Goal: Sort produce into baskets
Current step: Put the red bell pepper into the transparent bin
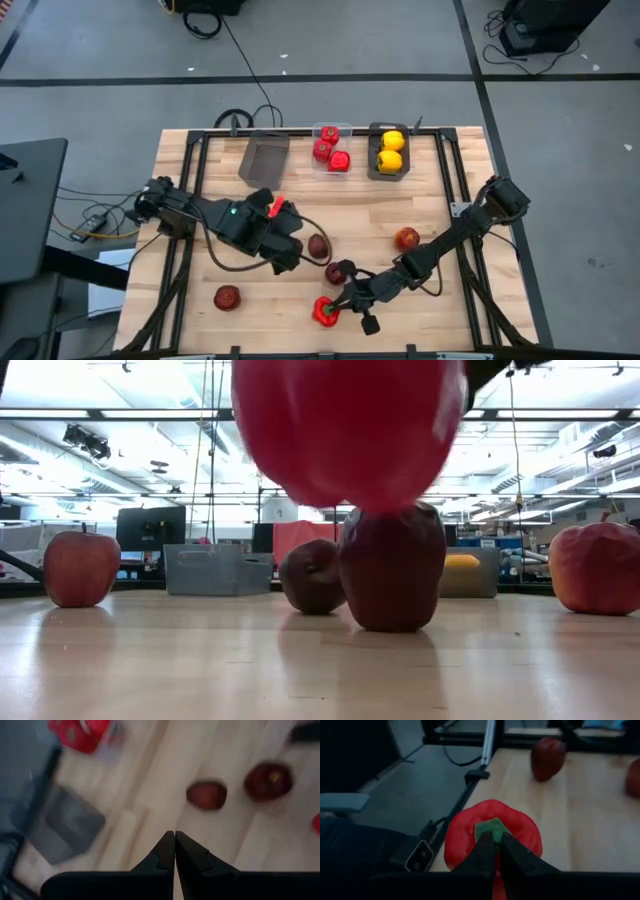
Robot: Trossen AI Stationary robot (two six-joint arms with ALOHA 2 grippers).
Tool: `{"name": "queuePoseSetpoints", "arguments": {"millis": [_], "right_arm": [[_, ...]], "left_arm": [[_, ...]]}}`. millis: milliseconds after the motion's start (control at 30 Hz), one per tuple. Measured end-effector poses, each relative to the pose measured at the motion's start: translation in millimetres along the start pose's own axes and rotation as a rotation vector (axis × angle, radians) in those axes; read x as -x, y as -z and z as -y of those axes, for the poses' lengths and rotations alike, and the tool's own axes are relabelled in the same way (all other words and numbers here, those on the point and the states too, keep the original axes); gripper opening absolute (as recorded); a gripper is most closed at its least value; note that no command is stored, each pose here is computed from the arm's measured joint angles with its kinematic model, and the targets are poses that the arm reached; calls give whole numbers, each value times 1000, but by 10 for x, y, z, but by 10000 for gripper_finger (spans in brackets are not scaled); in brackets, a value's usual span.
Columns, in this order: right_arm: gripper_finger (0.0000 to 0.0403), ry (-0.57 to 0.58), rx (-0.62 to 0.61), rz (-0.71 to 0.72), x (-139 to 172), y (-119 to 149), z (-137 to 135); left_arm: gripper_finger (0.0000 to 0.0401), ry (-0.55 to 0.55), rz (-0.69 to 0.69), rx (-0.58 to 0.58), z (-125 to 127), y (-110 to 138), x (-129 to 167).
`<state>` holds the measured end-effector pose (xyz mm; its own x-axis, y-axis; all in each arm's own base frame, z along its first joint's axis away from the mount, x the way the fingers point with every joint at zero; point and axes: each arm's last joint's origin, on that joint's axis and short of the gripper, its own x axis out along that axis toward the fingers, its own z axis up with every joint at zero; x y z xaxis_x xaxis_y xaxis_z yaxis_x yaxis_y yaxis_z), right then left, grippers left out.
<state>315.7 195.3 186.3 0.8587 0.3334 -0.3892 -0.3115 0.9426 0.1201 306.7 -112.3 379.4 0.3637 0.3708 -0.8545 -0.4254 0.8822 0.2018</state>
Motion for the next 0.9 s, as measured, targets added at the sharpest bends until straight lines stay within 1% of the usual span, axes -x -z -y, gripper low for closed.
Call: {"name": "queuePoseSetpoints", "arguments": {"millis": [100, 167, 267, 400, 467, 533, 633, 767, 900], "right_arm": [[21, 59, 32, -12, 72, -44, 13], [21, 98, 42, -29, 110, -57, 44], [21, 129, 51, -15, 164, -130, 101], [21, 166, 61, 2, 279, -269, 229], [21, 207, 67, 10, 374, -364, 338], [21, 270, 73, 28, 483, -474, 484], [21, 363, 72, 28, 652, -600, 765], [21, 505, 64, 16, 869, -708, 1219], [21, 672, 63, 2, 1088, -755, 1740]], "left_arm": [[19, 32, -55, 42, 25, 181, -174], [19, 20, -97, 44, 21, 343, -305], [19, 33, -127, 75, -12, 576, -470], [19, 96, -88, 140, -141, 846, -623], [19, 147, -50, 173, -202, 965, -688], [19, 191, -2, 207, -272, 1077, -741], [19, 224, 84, 244, -364, 1221, -821], [19, 192, 159, 247, -479, 1430, -979], [19, 179, 251, 233, -539, 1603, -1162]]}}
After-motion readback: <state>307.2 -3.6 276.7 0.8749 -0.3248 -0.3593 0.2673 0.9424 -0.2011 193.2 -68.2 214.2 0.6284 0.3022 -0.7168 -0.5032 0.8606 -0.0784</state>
